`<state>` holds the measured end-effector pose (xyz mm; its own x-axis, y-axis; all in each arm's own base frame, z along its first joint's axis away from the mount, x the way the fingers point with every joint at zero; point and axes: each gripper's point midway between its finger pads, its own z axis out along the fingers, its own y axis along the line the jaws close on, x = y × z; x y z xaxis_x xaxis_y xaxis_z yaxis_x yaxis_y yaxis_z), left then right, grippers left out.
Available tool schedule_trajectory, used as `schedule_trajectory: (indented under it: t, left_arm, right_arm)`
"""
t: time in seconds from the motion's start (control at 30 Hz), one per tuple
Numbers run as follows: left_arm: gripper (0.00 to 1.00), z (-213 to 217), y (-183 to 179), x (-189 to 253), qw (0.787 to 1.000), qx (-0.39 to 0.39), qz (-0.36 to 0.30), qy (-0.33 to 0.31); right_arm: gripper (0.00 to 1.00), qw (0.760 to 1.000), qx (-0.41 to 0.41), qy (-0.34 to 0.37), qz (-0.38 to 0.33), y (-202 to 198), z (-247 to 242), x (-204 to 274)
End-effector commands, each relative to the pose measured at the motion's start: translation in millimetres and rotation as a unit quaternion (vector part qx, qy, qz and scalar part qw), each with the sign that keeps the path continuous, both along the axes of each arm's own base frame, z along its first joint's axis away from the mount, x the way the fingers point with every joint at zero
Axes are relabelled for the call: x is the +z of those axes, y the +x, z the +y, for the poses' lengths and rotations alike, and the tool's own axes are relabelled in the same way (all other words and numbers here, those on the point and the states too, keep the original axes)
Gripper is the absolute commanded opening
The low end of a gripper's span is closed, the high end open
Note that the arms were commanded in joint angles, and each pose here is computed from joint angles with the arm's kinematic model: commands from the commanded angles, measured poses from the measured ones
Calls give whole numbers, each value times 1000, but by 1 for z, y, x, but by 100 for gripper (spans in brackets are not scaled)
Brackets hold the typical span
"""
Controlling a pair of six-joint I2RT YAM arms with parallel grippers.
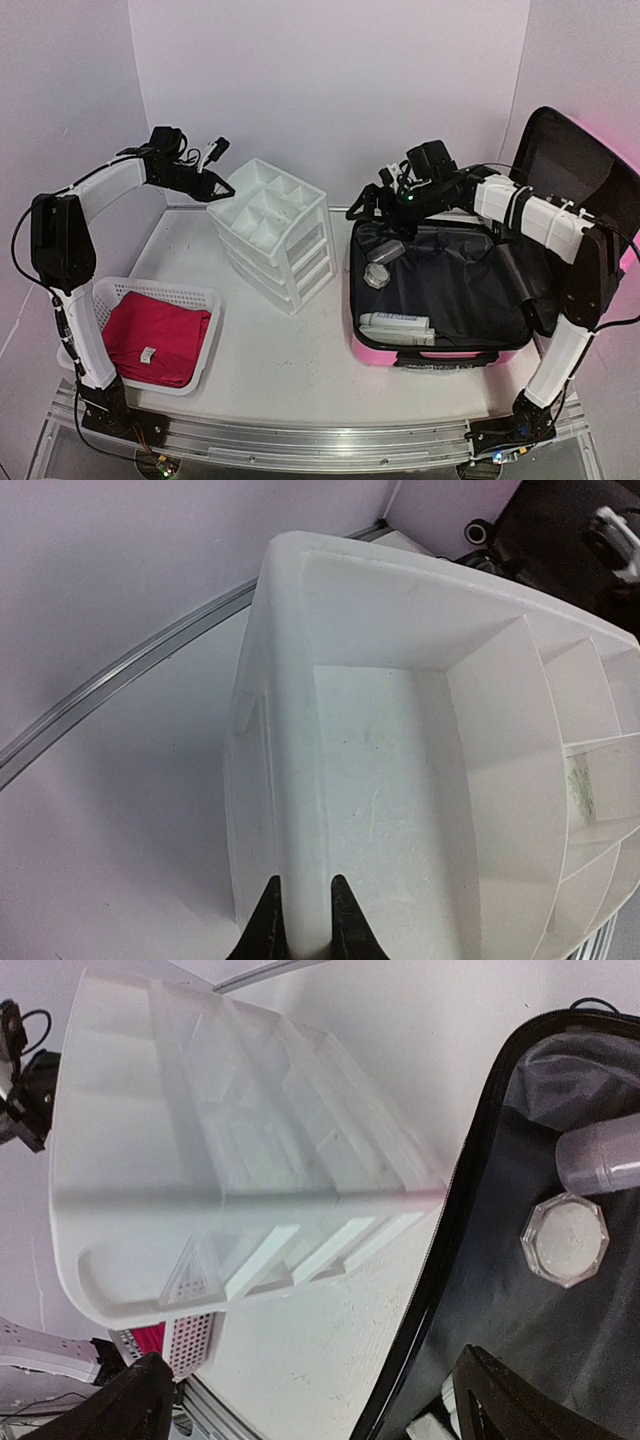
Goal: Open, take out, and arrange the luggage
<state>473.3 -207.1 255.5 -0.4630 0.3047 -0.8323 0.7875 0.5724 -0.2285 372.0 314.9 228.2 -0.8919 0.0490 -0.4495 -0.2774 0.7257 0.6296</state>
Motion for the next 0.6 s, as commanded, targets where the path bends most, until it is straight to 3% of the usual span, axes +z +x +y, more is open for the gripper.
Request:
schedule_trajectory:
  t: [0.0,0.1,0.17,0.23,0.47,0.57]
  left_arm:
    - [0,-30,-16,76,980,-129,-136,-64]
    - [0,-34,-15,82,977,-144,-139,-77]
    - [0,-37,-17,86,975,-152,-136,-87]
    - [0,-39,-19,88,974,-159,-134,-94]
    - [0,-42,-28,87,972,-169,-136,-95]
    - [0,-41,-29,87,971,-172,-143,-91]
  right_arm:
    - [98,996,37,72,24,24,5,18]
    - [96,993,57,94,32,37,12,19]
    - [82,989,81,117,30,46,24,29]
    - [77,986,97,129,35,54,34,26]
    - [89,976,142,161,34,75,57,24]
    - [86,972,153,173,51,77,65,16]
